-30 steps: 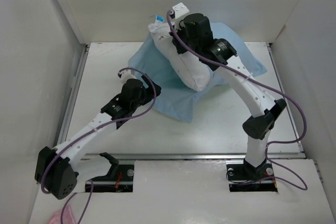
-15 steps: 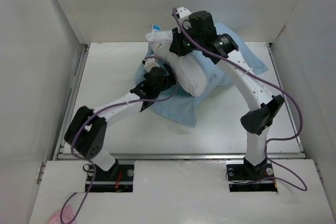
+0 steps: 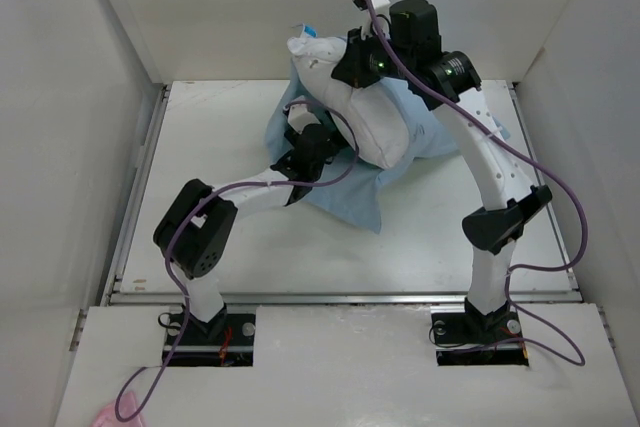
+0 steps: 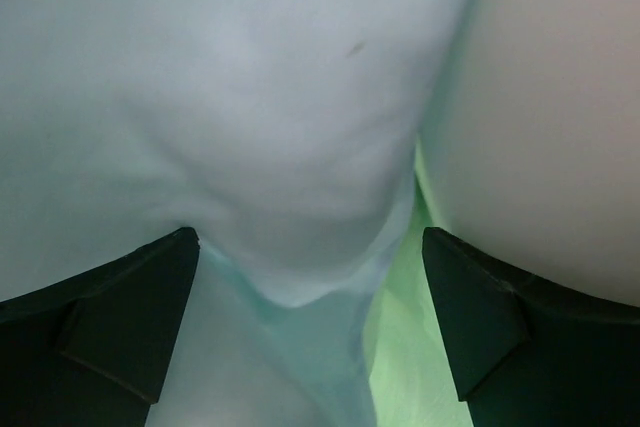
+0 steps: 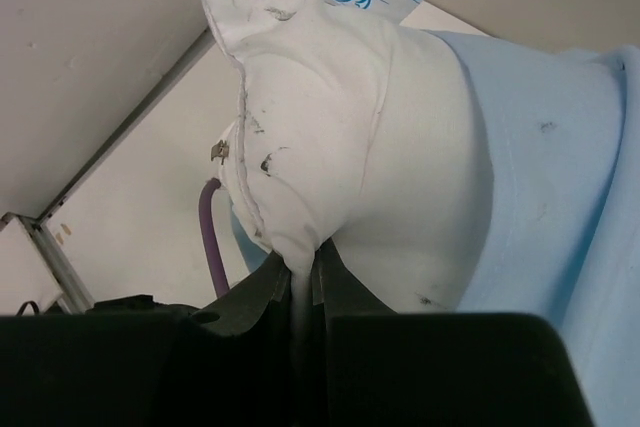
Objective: Put the pillow into the pillowcase
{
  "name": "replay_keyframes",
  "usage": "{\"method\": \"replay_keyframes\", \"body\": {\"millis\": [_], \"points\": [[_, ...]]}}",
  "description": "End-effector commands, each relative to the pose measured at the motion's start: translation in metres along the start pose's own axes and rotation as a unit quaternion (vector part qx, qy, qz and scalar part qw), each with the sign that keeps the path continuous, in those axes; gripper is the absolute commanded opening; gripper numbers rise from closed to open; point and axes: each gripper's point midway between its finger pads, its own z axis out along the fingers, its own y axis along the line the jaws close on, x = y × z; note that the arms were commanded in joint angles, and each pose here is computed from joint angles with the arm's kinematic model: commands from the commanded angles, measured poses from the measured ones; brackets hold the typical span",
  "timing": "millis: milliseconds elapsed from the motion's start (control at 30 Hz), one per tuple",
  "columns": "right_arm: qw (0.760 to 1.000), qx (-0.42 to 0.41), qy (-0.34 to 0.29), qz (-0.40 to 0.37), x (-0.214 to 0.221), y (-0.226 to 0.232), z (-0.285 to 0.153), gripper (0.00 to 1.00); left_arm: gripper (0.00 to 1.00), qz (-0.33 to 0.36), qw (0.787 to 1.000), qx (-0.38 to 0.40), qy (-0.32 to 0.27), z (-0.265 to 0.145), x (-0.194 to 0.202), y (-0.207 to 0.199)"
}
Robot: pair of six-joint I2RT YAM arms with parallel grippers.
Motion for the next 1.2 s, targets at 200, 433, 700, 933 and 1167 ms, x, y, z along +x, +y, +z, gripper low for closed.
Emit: {"method": "replay_keyframes", "body": {"millis": [200, 433, 700, 933, 1167], "points": [[0.994, -0.098, -0.056, 0.003, -0.036, 0.051, -0.028, 0.0, 1.0, 0.007, 0.998, -0.001, -0.059, 0.032, -0.02, -0.04], [0.989, -0.14, -0.05, 0.006, -0.032, 0.069, -0.043, 0.0, 0.94, 0.014, 0.999, -0.016, -0.039, 0.071, 0.007, -0.042], [0.996, -0.062, -0.052, 0.023, -0.026, 0.028, -0.047, 0.0, 0.0, 0.003, 0.991, -0.135, -0.001, 0.053, -0.026, 0.034], [0.999, 0.05, -0.008, 0.015, 0.016, -0.028, -0.026, 0.0, 0.0, 0.005, 0.987, -0.162, -0.007, -0.033, -0.064, 0.106], [0.988, 0.053, 0.067, -0.129, 0.075, -0.026, 0.01, 0.0, 0.0, -0.001, 0.987, -0.158, -0.009, -0.087, -0.101, 0.114]]}}
